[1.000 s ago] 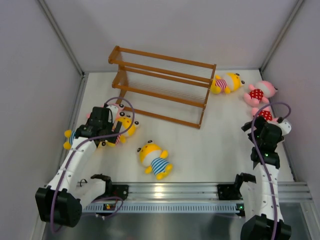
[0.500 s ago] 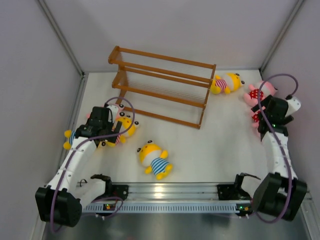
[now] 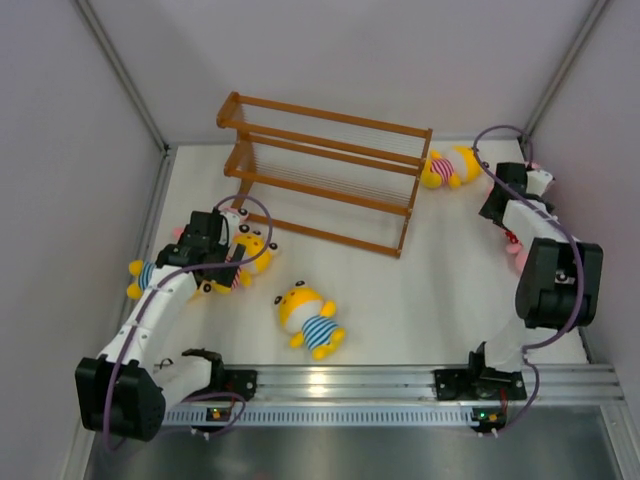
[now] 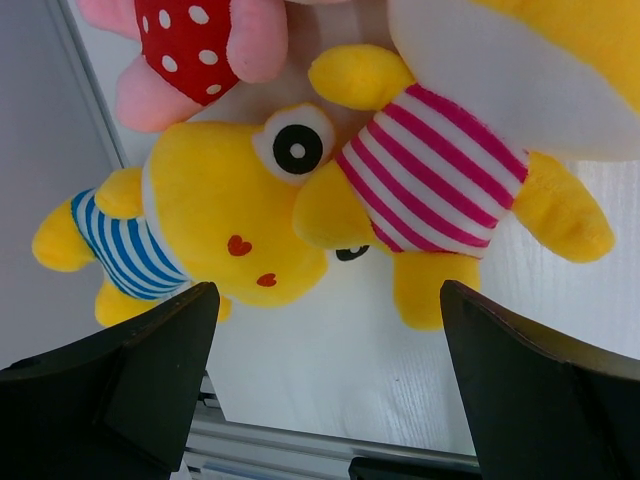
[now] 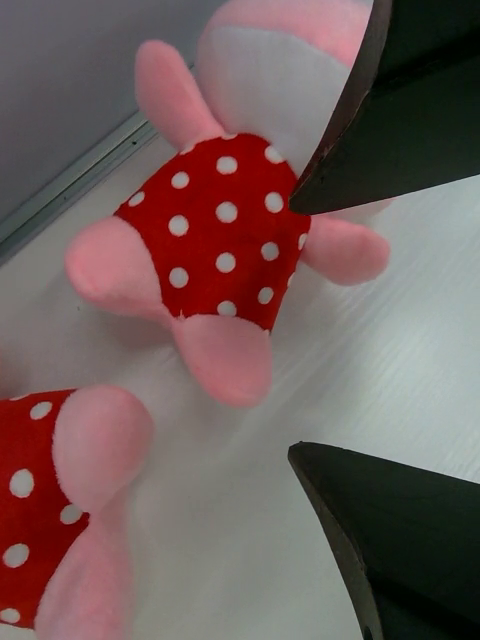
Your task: Place and organize the stuffed toys onto the shelf
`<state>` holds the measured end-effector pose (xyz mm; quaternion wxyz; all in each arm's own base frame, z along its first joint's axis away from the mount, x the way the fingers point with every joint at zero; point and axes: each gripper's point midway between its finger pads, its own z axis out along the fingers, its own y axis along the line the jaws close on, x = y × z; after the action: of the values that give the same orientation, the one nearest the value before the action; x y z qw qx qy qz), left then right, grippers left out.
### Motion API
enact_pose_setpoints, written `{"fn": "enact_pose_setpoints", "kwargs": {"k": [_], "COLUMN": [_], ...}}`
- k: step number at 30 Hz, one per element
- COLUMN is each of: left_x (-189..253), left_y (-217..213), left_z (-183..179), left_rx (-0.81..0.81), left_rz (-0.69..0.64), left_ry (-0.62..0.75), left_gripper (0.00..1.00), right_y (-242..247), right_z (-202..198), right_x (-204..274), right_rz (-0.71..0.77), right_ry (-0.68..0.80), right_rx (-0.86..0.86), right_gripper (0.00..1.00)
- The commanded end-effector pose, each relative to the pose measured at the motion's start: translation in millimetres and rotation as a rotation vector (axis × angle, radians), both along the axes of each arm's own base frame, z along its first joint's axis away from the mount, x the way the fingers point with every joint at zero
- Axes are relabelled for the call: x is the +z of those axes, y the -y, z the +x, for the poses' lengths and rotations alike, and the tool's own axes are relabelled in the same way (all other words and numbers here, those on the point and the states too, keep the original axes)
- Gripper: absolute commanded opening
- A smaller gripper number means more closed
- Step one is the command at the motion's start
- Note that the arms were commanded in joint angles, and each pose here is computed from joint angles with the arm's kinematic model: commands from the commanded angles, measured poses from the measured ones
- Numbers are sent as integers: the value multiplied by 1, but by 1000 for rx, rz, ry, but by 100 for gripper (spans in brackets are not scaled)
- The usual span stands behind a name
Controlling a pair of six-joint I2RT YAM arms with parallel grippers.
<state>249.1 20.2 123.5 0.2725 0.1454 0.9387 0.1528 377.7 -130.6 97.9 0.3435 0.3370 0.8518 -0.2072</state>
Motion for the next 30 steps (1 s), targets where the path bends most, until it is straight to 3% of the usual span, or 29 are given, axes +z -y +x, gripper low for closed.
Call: {"fn": "enact_pose_setpoints", "kwargs": {"k": [1,8,12,13,14,15,18,25,29,30], "left_x": [12,13,13,14,14,16,17,24,35,43], "left_y": [-2,-4,-4,-4,-4,-5,-5,1,12,17], "left_z": [13,13,14,15,15,16,15,17,17,20], "left_rx": [18,30,31,32,32,34,33,-2,-53,-73], "left_rz": [4,12,14,13,17,19,17,-4,-52,-72], "left_ry": [52,57,54,56,54,58,59,61,57,69], "left_gripper": [98,98,98,98,98,98,98,98,98,98], "right_y": [5,23,31,31,32,32,33,10,-24,-57], "right_z": [15,17,10,11,8,7,9,-4,-17,-10], "right_x": [-3,-19,-30,-28,-29,-28,-5,55,78,86], "right_rz": [-65,-266,-322,-326,-331,-334,-349,-359,-356,-329], "right_ry": [-64,-275,-338,-322,-328,-322,-257,-103,-18,43], "right_rx": [-4,-10,-10,-12,-8,-8,0,148,379,510], "right_gripper": [96,96,86,68,57,38,6,0,0,0]}}
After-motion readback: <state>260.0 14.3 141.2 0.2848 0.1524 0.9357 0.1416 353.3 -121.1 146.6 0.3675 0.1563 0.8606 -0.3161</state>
